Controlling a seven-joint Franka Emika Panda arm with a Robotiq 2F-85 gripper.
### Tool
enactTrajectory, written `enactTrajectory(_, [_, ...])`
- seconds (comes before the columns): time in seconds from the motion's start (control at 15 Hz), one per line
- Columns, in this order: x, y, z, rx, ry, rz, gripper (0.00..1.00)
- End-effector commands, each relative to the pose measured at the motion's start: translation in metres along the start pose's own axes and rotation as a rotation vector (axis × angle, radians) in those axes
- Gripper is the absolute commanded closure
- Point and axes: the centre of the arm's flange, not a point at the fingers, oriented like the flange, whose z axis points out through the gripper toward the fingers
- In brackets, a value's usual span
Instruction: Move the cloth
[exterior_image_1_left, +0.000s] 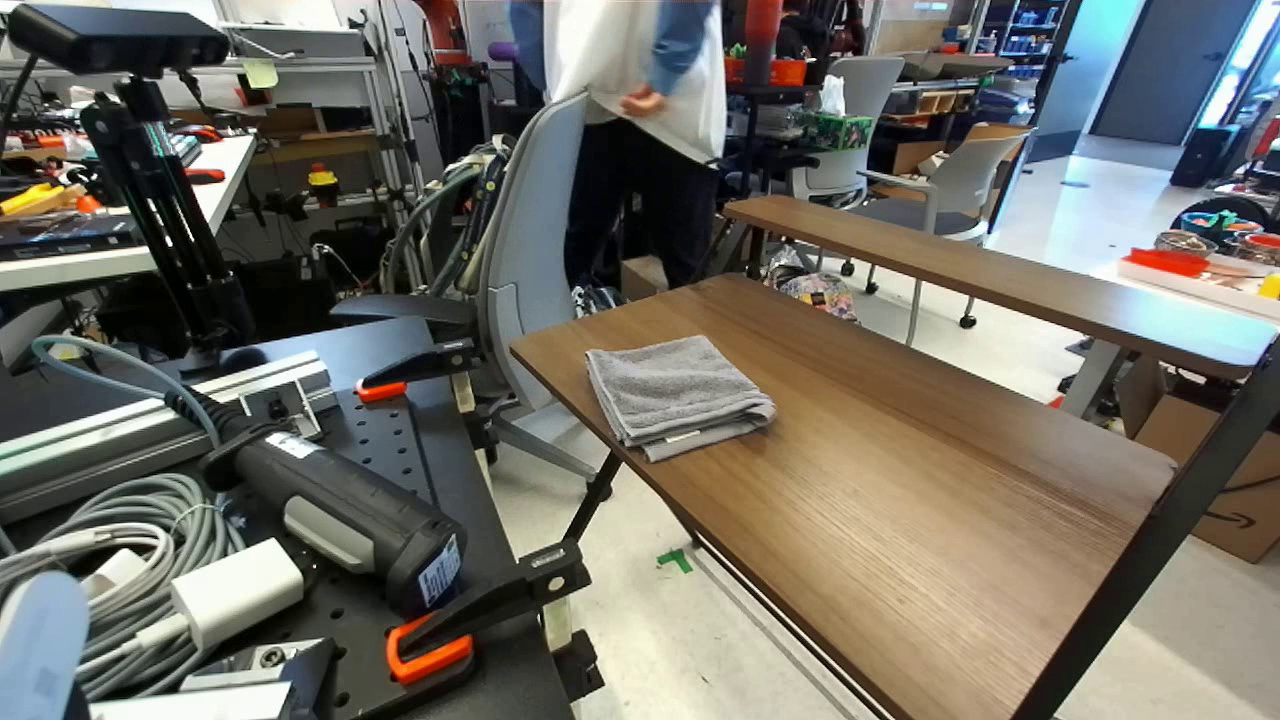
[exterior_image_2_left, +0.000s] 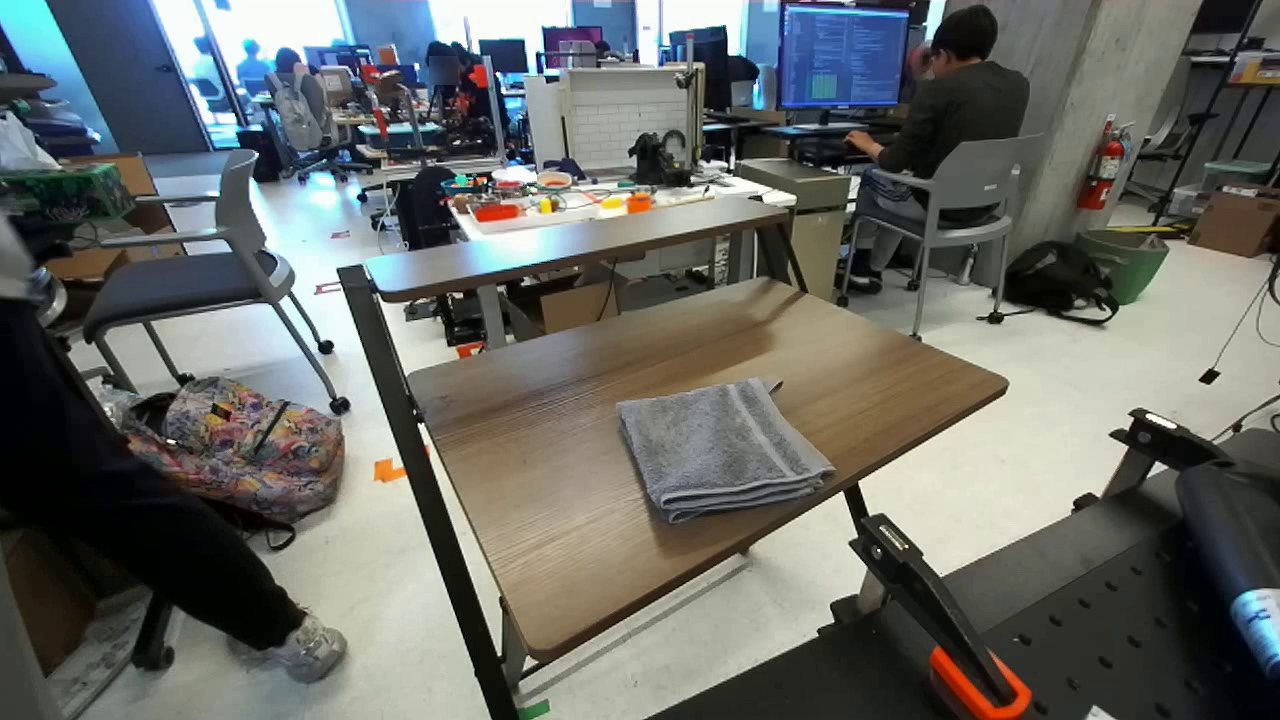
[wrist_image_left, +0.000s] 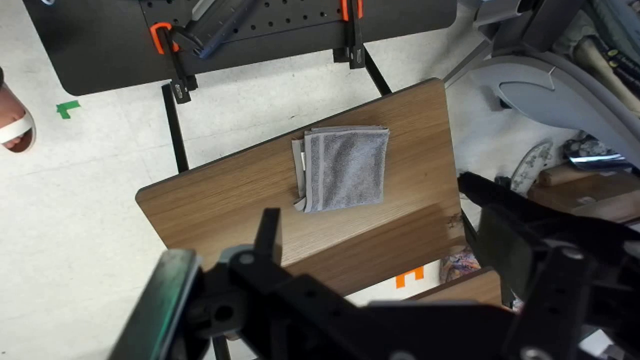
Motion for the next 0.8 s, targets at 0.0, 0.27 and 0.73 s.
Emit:
enactTrajectory(0.0, [0.0, 0.0, 0.0, 0.0, 0.0, 0.0, 0.0])
enactTrajectory(0.27, [0.0, 0.0, 0.0, 0.0, 0.0, 0.0, 0.0])
enactTrajectory(0.73, [0.055, -0.032, 0.061, 0.028, 0.013, 0.016, 0.0])
